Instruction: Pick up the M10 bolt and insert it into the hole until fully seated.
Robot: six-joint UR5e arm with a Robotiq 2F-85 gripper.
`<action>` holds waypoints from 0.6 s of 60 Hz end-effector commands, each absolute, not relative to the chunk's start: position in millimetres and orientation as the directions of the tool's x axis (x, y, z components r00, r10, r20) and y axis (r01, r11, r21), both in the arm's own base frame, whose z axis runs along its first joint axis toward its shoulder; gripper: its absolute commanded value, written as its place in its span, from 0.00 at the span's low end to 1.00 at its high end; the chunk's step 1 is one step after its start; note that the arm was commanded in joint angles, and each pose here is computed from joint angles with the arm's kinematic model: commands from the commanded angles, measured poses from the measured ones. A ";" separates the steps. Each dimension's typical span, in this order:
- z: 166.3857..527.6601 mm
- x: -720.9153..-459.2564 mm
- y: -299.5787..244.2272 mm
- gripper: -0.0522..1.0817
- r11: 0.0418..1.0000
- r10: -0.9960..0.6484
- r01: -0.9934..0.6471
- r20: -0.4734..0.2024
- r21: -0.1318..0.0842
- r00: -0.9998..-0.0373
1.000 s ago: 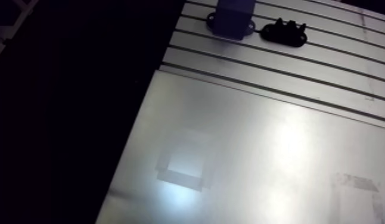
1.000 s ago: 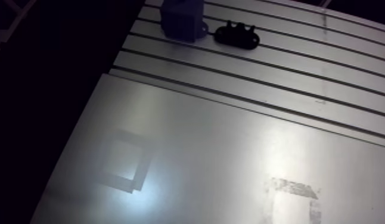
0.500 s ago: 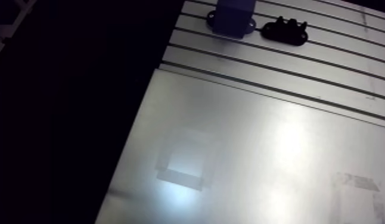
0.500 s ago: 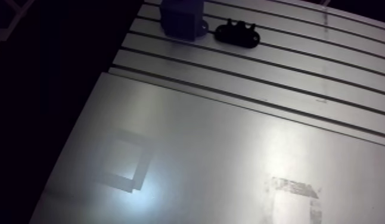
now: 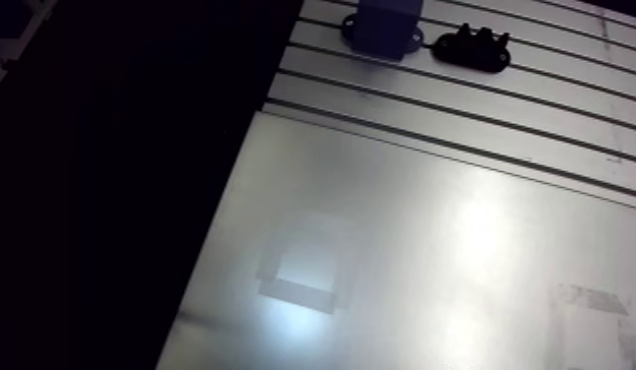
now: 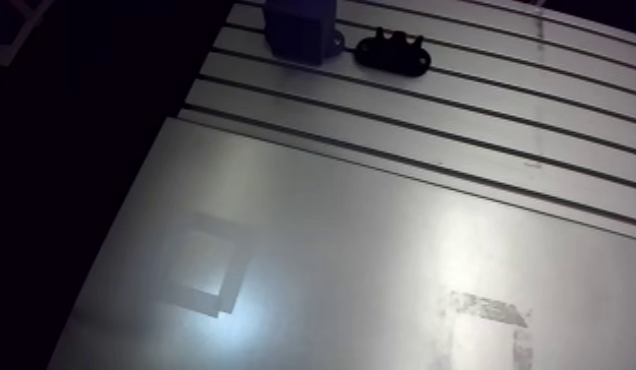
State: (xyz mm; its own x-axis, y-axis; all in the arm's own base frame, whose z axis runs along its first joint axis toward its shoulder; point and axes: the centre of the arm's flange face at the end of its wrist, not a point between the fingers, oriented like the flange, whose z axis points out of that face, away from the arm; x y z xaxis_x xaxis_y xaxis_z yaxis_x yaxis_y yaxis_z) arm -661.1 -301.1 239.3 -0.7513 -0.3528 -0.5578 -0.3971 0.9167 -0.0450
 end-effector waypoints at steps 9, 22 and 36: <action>240.4 -662.6 -301.6 0.99 0.916 -0.354 -0.398 -0.551 -0.044 -0.755; 241.7 -663.3 -301.7 0.99 0.916 -0.355 -0.398 -0.549 -0.044 -0.757; 238.8 -663.2 -301.7 0.99 0.916 -0.354 -0.398 -0.552 -0.044 -0.755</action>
